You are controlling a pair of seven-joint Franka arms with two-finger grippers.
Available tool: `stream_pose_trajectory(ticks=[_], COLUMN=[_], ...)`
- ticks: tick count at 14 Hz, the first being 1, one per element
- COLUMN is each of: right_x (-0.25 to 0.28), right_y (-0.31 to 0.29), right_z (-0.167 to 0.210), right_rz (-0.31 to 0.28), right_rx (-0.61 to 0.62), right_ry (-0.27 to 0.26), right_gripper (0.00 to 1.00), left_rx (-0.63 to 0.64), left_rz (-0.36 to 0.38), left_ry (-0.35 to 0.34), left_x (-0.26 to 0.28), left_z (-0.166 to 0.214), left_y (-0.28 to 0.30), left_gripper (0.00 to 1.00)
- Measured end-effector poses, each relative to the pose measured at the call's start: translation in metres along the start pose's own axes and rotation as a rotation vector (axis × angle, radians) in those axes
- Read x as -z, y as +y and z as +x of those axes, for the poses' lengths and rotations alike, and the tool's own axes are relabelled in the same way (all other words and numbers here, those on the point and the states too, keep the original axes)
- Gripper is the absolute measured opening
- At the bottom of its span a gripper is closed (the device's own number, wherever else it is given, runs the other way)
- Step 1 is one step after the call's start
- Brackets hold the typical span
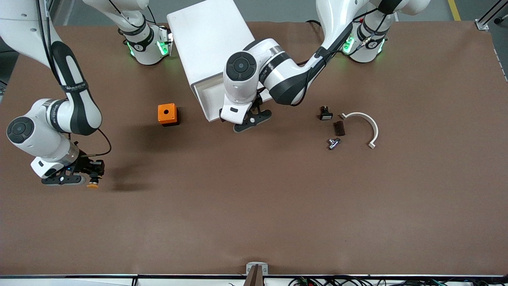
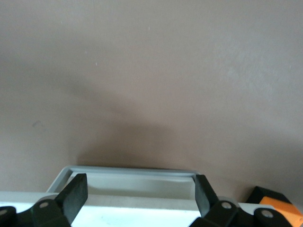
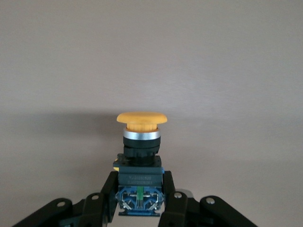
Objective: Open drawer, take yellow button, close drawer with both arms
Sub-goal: 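Push the drawer shut with the left gripper while the right gripper sets the button down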
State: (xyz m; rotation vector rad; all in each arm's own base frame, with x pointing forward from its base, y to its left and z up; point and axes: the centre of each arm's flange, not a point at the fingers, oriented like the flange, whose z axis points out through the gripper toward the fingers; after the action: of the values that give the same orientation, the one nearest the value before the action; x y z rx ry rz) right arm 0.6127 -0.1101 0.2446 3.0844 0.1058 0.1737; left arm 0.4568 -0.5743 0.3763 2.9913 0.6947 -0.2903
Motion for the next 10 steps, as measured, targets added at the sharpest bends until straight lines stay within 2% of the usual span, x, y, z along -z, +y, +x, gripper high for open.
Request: stream_pose_trajectory(ticks=[3,10], right_x=[-0.030,-0.063], right_y=[0.045,0.075], right_z=[-0.014,-0.034], right_rz=[-0.022,-0.015], right_rx=[0.016,-0.033], right_ry=[0.039,0.001], right_gripper=[0.41,0.41], left_rx=[0.012,0.076], left_rz=[0.001,0.008], left_ry=[-0.063,-0.280], left_x=[-0.008,-0.030], left_z=[-0.010,-0.037], left_y=[0.001,0.000], left_gripper=[1.00,1.00])
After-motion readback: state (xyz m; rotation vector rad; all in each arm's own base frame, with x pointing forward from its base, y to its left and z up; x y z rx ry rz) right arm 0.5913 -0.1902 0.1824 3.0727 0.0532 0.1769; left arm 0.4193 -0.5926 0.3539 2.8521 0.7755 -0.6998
